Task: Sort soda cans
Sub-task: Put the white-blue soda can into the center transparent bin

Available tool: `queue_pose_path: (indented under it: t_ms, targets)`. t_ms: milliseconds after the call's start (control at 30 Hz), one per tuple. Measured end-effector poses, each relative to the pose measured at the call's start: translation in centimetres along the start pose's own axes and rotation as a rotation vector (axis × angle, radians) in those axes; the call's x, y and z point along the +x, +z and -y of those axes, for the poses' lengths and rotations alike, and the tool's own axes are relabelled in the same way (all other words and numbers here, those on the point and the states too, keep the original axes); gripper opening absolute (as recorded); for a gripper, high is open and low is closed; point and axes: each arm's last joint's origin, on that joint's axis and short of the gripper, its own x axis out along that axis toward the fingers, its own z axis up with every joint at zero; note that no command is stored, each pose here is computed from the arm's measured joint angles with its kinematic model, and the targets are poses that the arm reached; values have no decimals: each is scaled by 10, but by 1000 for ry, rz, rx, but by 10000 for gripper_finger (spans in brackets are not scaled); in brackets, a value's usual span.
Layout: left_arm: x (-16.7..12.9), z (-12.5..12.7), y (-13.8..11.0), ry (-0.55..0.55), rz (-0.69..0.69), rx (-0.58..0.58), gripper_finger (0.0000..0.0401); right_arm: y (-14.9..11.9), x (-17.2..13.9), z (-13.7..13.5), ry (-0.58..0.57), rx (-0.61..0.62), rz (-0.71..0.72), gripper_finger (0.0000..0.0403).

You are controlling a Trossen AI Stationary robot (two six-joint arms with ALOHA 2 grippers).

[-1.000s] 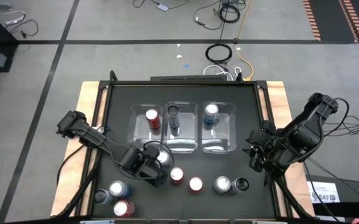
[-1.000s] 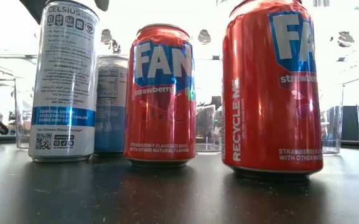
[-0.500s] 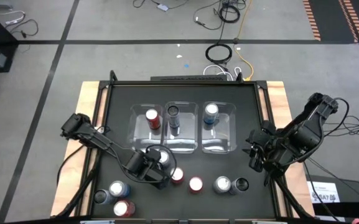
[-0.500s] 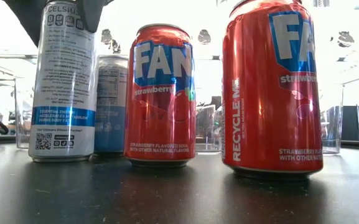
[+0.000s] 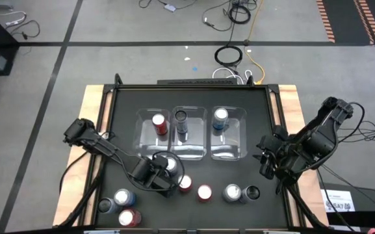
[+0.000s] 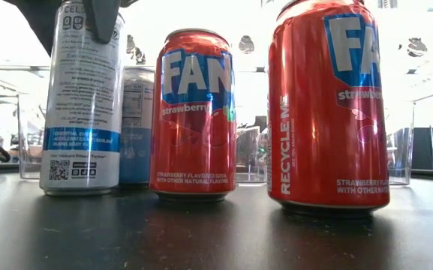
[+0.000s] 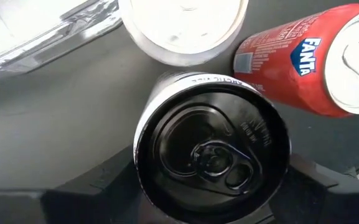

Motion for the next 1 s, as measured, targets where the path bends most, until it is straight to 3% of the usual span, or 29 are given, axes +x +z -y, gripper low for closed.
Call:
queue_pose_path:
  t_ms: [567, 800, 1000]
  targets:
    - [-36, 4, 1, -67, -69, -4, 279, 0, 0, 0, -1, -23, 0, 185]
    - [-64, 1, 3, -49, -83, 0, 279, 1, 0, 0, -11, -27, 22, 185]
    - [-97, 4, 9, -125, -78, 46, 279, 1, 0, 0, -11, -27, 23, 185]
